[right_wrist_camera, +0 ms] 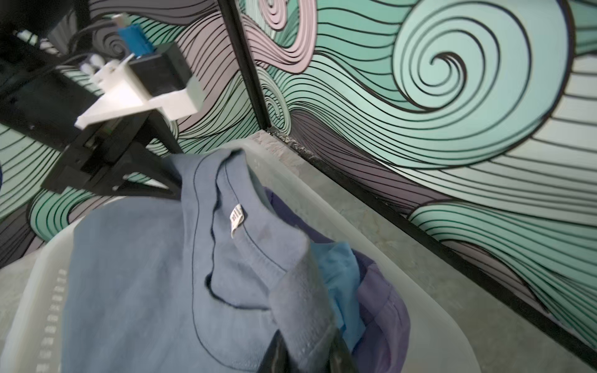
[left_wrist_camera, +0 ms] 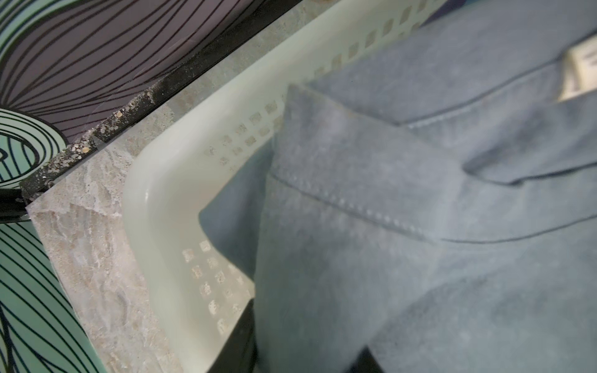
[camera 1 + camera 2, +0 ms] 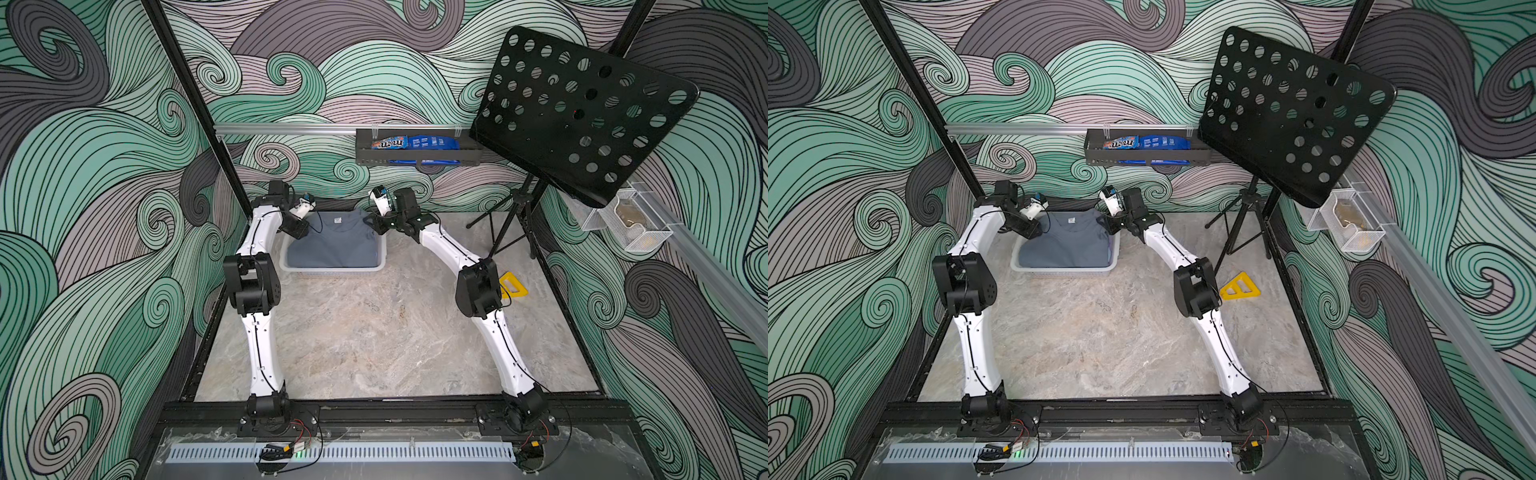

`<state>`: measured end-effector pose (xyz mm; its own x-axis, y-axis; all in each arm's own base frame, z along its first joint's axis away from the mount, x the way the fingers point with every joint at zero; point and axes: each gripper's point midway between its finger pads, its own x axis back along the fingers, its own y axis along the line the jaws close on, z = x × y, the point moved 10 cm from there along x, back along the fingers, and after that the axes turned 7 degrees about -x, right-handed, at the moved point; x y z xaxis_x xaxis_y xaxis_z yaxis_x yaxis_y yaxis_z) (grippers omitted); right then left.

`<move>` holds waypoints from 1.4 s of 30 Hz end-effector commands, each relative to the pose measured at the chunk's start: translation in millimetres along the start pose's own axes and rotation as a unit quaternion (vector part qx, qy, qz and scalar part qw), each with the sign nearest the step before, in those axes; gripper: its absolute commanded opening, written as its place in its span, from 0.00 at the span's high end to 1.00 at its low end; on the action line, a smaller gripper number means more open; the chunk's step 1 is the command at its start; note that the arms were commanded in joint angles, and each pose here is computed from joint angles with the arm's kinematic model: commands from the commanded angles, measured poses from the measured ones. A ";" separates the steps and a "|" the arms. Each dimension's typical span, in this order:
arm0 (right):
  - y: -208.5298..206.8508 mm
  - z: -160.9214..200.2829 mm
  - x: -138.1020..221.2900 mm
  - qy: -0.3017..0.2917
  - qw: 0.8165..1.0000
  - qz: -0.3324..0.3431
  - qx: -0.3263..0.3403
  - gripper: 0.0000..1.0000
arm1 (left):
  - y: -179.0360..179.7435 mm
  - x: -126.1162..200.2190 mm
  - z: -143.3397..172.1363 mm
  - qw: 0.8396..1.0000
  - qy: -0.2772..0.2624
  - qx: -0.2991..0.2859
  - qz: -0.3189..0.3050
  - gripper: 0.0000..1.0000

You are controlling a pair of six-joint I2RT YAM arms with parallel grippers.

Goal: Put the folded t-shirts into the basket
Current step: Place the T-shirt in the bin.

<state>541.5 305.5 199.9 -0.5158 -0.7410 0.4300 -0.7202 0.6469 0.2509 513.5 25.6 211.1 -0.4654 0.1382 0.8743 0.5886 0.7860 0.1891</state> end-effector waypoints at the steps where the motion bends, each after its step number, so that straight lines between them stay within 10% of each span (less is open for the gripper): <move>1: -15.6 -10.4 1.9 -0.028 0.998 0.047 0.026 0.63 | 4.0 -5.6 -13.5 0.999 -0.010 -0.002 -0.039 0.58; 14: 6.4 -65.9 68.9 -0.054 0.997 0.017 0.054 0.27 | -1.2 63.1 -38.5 0.991 -0.042 0.053 -0.119 0.23; 27: 71.3 -45.8 44.8 -0.024 0.994 -0.047 0.096 0.36 | -23.8 32.3 -36.6 0.994 -0.049 0.092 0.016 0.40; 42: 26.4 22.6 -34.6 0.020 0.998 0.027 0.060 0.42 | -20.5 -43.4 -15.8 0.992 0.017 0.124 0.019 0.39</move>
<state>521.9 347.5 173.5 -0.4865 -0.7325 0.4762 -0.7776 0.6115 0.1462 528.5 -3.0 181.5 -0.4331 0.1559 0.8878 0.4332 0.8997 0.0533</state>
